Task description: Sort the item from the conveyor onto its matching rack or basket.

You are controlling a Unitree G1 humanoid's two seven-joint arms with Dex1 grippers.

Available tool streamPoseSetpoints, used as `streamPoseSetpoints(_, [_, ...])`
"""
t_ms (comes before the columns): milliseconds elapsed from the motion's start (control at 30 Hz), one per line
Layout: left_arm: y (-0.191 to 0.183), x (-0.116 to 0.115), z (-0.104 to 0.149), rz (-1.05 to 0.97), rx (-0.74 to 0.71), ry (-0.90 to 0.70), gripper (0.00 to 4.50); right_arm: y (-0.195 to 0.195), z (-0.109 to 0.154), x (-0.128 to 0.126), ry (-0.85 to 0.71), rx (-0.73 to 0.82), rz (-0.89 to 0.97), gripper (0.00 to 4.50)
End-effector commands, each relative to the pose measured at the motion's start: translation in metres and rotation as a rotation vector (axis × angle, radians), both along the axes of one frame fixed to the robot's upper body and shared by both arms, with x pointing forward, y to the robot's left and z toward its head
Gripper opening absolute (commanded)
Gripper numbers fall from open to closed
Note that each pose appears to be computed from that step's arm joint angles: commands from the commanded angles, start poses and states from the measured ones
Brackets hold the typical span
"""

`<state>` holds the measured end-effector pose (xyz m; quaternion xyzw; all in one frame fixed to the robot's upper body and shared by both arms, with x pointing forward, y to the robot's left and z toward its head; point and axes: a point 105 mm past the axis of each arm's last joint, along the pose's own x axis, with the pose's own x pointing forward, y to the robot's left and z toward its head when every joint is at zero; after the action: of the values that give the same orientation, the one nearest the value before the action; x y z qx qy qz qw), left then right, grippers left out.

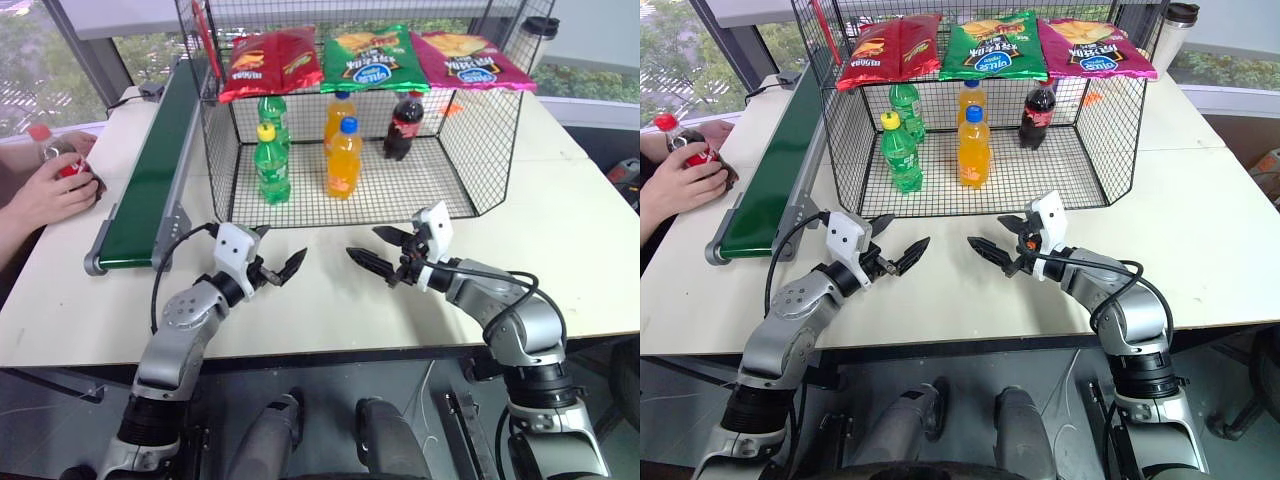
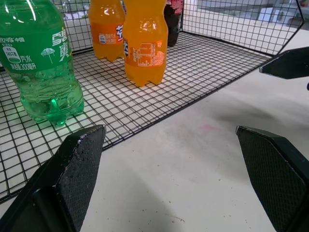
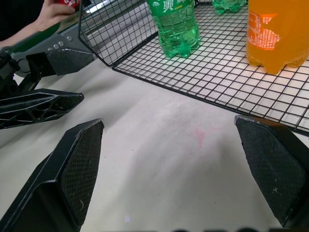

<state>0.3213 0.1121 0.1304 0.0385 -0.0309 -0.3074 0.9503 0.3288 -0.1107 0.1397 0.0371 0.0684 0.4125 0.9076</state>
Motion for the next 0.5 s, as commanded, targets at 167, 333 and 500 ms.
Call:
streamPoseSetpoints(167, [0.0041,-0.0008,0.006,0.014,0.008,-0.03,4.5,0.0038,0.0171,-0.0014,-0.07,0.009,0.022,4.46])
streamPoseSetpoints(333, [0.0043,-0.0006,0.0048,0.015,0.014,-0.03,4.5,0.004,0.0154,-0.0015,-0.071,0.0,0.021,4.46])
streamPoseSetpoints(500, [0.003,-0.0012,0.005,0.008,0.016,-0.029,4.5,0.0043,0.0152,-0.0023,-0.069,0.003,0.022,4.46])
